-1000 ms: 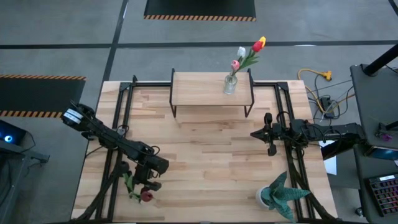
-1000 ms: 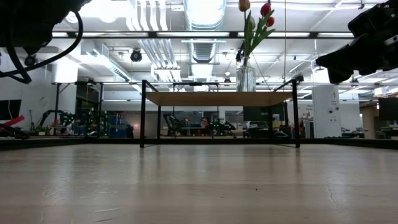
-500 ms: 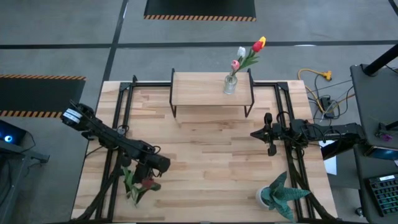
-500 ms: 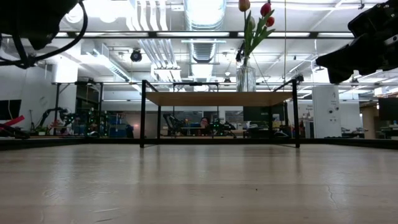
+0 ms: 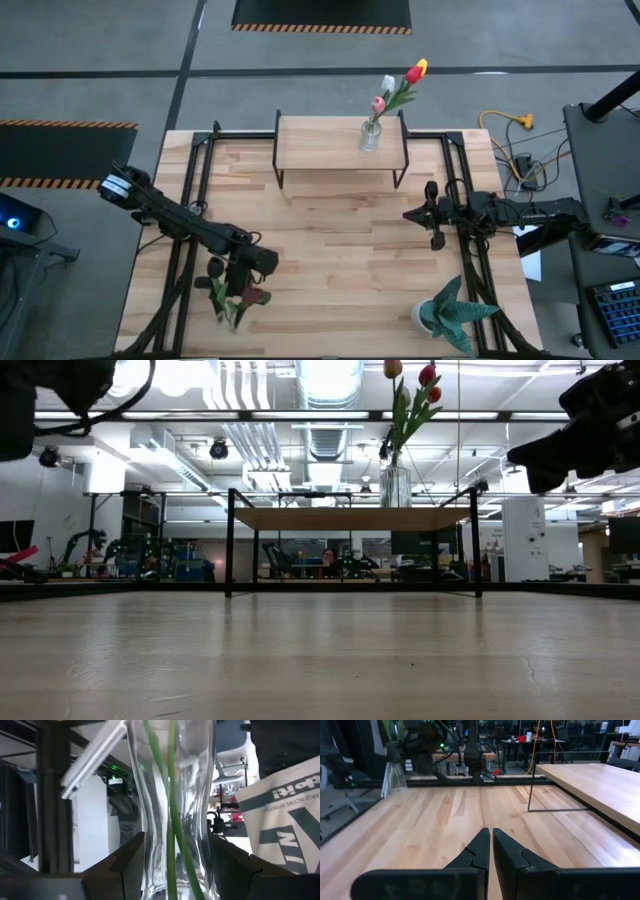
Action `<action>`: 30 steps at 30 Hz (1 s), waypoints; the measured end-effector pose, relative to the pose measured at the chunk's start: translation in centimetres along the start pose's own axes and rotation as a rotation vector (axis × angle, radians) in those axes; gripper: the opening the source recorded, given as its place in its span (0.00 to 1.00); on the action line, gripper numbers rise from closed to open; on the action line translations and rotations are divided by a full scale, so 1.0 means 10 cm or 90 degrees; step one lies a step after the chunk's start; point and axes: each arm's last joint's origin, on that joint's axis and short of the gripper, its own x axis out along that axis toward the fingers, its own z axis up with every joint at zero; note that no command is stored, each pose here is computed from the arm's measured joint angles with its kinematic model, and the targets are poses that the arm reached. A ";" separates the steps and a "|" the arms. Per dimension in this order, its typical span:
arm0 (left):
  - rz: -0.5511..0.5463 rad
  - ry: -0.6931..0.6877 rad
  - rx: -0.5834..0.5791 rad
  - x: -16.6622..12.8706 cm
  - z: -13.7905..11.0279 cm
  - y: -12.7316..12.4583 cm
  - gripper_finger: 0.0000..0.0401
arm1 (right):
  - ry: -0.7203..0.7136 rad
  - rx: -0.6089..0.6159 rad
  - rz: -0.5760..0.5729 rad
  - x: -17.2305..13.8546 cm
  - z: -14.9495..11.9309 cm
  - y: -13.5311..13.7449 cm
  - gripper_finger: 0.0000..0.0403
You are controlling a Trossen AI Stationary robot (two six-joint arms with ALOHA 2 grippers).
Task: Pick and place flowers into a vace then onto a shelf
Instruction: Put the transparent vase with the tulips on the shelf
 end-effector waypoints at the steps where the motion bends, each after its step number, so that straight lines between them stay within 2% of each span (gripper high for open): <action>1: -0.003 0.001 0.003 -0.01 -0.03 -0.02 0.43 | -0.005 0.007 0.000 0.00 0.01 0.00 0.03; 7: -0.050 0.008 0.030 -0.18 -0.18 -0.20 0.43 | -0.045 0.054 0.004 0.00 0.07 0.00 0.03; 16: -0.198 -0.050 0.064 -0.62 -0.35 -0.50 0.43 | -0.049 0.040 0.004 0.00 0.07 0.00 0.03; 19: -0.217 -0.053 0.061 -0.71 -0.35 -0.59 0.43 | -0.049 0.035 0.006 0.00 0.08 0.00 0.03; 22: -0.233 -0.056 0.063 -0.78 -0.32 -0.68 0.43 | -0.067 0.017 0.040 -0.01 0.10 0.02 0.04; 26: -0.261 -0.064 0.086 -0.90 -0.27 -0.82 0.43 | -0.100 0.016 0.042 -0.01 0.15 0.03 0.11; 30: -0.277 -0.068 0.098 -1.03 -0.19 -0.94 0.43 | -0.097 0.000 0.040 0.01 0.15 0.03 0.24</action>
